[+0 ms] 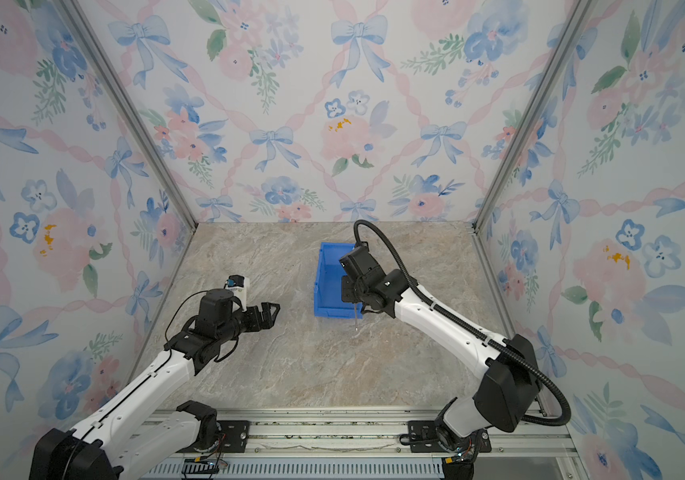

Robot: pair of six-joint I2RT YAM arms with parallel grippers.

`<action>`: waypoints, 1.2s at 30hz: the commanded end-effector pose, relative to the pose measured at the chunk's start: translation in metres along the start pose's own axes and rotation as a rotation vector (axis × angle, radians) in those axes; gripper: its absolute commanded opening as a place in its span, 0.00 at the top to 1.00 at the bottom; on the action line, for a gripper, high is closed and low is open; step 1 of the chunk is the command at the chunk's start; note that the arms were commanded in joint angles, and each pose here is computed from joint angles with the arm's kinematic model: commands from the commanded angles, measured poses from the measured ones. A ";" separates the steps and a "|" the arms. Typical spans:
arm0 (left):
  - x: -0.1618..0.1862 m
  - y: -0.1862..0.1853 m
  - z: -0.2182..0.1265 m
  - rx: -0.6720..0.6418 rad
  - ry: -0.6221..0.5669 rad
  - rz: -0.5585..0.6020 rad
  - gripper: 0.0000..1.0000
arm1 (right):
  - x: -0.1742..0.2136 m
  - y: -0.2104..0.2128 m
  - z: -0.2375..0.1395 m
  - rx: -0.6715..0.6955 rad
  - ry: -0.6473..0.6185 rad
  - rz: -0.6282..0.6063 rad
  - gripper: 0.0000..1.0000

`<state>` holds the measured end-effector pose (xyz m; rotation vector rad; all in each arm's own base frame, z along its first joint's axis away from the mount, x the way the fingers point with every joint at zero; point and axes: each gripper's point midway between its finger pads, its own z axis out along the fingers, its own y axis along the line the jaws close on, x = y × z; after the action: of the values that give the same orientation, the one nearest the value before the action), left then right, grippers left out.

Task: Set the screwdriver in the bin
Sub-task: 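Carry the screwdriver with the right gripper over the blue bin, then lower the screwdriver into the blue bin and open the right gripper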

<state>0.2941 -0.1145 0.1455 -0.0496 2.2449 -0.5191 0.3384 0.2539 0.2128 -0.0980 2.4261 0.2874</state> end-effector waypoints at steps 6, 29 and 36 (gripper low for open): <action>-0.002 0.001 -0.011 -0.002 -0.051 0.025 0.03 | -0.039 0.017 0.056 0.053 -0.008 0.025 1.00; -0.010 0.003 -0.010 -0.027 -0.063 0.033 0.02 | -0.044 -0.008 0.172 0.182 0.053 0.045 1.00; -0.005 0.006 -0.006 -0.037 -0.046 0.038 0.02 | -0.036 -0.011 0.184 0.207 0.065 0.035 1.00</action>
<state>0.2904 -0.1057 0.1457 -0.0680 2.2211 -0.4763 0.4762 0.2877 0.0942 0.0219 2.5298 0.0766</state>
